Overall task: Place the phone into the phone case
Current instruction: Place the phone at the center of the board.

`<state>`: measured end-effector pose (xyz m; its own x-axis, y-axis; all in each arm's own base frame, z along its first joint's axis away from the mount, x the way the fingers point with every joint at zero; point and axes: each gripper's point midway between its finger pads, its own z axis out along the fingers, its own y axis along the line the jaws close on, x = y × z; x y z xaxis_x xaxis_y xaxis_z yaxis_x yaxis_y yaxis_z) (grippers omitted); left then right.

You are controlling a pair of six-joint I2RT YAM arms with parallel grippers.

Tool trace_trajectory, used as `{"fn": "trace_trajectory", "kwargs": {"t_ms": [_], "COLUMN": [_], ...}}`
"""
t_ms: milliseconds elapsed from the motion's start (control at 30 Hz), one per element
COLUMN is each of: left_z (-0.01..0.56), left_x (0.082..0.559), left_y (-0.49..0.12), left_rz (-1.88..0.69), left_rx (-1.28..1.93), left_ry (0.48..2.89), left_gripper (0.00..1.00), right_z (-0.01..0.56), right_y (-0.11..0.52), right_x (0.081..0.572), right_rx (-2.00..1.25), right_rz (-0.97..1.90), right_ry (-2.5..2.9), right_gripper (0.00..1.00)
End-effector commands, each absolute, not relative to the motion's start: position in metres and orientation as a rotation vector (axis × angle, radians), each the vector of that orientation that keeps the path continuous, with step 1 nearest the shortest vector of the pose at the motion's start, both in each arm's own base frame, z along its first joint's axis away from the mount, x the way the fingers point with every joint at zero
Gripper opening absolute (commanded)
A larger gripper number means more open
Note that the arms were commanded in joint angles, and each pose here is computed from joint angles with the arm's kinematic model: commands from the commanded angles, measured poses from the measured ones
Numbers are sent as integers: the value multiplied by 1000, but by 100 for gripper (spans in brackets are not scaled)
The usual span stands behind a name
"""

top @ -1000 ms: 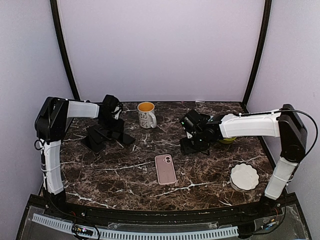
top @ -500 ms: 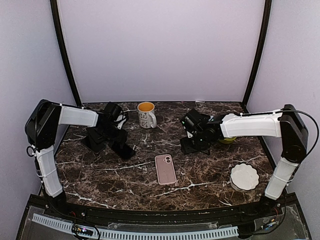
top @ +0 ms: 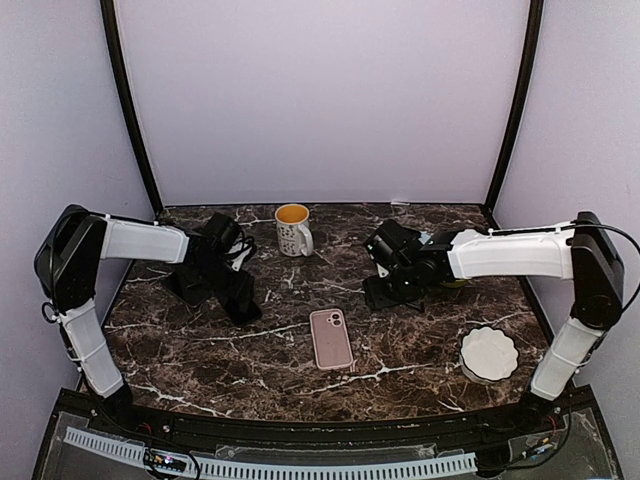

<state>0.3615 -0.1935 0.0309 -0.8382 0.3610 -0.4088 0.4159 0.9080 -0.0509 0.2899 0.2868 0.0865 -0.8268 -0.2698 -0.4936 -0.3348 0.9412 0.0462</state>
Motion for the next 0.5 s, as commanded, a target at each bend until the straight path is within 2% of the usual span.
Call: {"fn": "trace_trajectory", "kwargs": {"t_ms": [0,167,300,400,433,467], "left_z": [35,57,72,83,88,89], "left_x": [336,341,346,341,345,342], "left_y": [-189,-183,-168,-159,-162,-160], "left_rz": [-231,-194,-173,-220,-279,-299], "left_rx": [546,427,13,-282,-386,-427], "left_ry": [2752,2769,2755,2679,2633,2613], "left_gripper": [60,63,83,88,95,97], "right_z": [97,95,93,89,88,87], "right_y": [280,278,278,280,280,281], "right_x": [286,286,285,285,285,285], "right_rx": [-406,-405,-401,-409,-409,-412], "right_rz": [168,152,151,155,155,155], "right_ry": [2569,2572,2571,2578,2581,2583], "right_gripper": [60,60,60,60,60,60]}}
